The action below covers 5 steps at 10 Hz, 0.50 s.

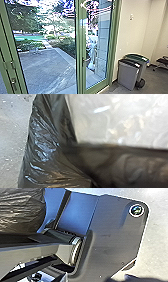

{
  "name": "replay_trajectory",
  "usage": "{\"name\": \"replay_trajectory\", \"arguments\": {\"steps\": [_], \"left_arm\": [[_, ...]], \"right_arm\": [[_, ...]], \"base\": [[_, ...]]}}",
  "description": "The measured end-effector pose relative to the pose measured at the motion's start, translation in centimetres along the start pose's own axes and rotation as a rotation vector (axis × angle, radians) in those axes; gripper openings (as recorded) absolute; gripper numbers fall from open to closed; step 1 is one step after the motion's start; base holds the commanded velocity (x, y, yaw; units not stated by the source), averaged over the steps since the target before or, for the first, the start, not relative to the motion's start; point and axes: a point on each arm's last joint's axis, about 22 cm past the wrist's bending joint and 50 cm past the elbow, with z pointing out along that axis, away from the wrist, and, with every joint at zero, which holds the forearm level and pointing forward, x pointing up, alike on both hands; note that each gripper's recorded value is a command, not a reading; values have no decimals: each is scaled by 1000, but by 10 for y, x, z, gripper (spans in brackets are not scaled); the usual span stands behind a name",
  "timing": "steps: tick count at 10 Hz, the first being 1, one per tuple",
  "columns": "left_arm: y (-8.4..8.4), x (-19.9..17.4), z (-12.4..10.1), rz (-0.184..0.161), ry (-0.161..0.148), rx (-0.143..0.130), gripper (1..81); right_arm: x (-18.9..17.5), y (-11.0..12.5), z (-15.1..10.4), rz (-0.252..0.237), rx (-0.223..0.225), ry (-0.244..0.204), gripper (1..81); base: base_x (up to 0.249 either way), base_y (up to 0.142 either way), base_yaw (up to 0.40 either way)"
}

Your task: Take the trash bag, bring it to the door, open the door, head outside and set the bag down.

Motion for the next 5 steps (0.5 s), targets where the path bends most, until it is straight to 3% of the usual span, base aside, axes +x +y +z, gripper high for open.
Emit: {"name": "replay_trajectory", "arguments": {"steps": [5], "left_arm": [[-1, 0, 0, 0, -1, 1, 10]], "right_arm": [[1, -2, 0, 0, 2, 1, 811]], "base": [[134, -94, 0]]}}
